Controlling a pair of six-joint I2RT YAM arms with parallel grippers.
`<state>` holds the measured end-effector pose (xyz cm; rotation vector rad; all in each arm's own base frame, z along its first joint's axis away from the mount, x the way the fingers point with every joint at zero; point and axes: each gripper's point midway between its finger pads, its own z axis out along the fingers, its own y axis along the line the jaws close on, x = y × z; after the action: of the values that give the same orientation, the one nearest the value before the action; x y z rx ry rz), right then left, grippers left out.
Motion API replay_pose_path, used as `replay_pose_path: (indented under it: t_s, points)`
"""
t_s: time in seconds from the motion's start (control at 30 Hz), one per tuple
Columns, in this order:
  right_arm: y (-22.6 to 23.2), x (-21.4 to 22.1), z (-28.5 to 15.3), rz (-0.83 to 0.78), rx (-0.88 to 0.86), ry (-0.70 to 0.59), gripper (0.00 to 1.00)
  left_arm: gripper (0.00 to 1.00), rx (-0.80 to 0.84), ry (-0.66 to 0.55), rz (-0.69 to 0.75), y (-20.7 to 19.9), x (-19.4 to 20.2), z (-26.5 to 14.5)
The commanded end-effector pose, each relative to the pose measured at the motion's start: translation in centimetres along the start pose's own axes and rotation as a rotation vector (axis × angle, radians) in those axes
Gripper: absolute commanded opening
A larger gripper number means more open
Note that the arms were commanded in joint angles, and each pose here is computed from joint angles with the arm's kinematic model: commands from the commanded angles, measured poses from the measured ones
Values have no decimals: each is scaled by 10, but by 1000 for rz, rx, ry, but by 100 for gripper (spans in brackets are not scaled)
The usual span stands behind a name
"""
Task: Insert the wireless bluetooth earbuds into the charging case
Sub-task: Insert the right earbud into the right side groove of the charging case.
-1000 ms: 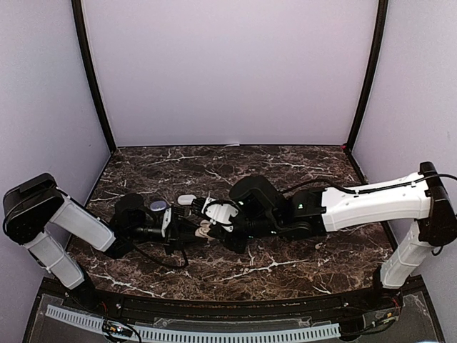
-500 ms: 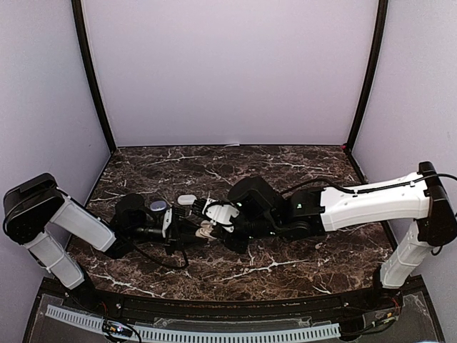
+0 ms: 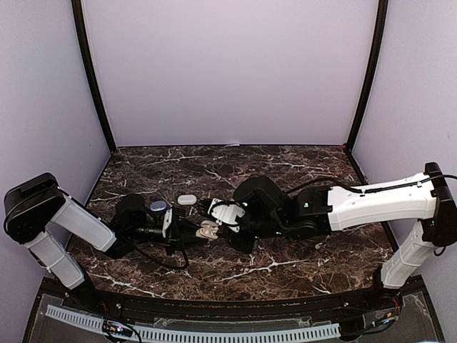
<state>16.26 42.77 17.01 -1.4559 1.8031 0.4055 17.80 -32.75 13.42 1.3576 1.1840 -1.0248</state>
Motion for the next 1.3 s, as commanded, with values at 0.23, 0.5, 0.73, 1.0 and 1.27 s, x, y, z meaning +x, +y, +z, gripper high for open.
replay_pose_path:
  t_s: [0.23, 0.5, 0.73, 1.0, 1.27]
  points:
    - [-4, 16, 12, 24, 14, 64, 0, 2, 21, -48, 37, -2, -15, 1]
    - [-6, 16, 19, 36, 17, 81, 0, 2, 41, -48, 38, -6, -14, 1]
    - [-4, 26, 26, 40, -4, 152, 0, 2, 63, 3, 57, -10, -5, 5]
    - [-5, 40, 35, 64, -14, 243, 0, 2, 56, 30, 102, -11, -4, 9]
    - [-5, 42, 42, 81, -18, 273, 0, 2, 62, 23, 111, -14, -5, 10]
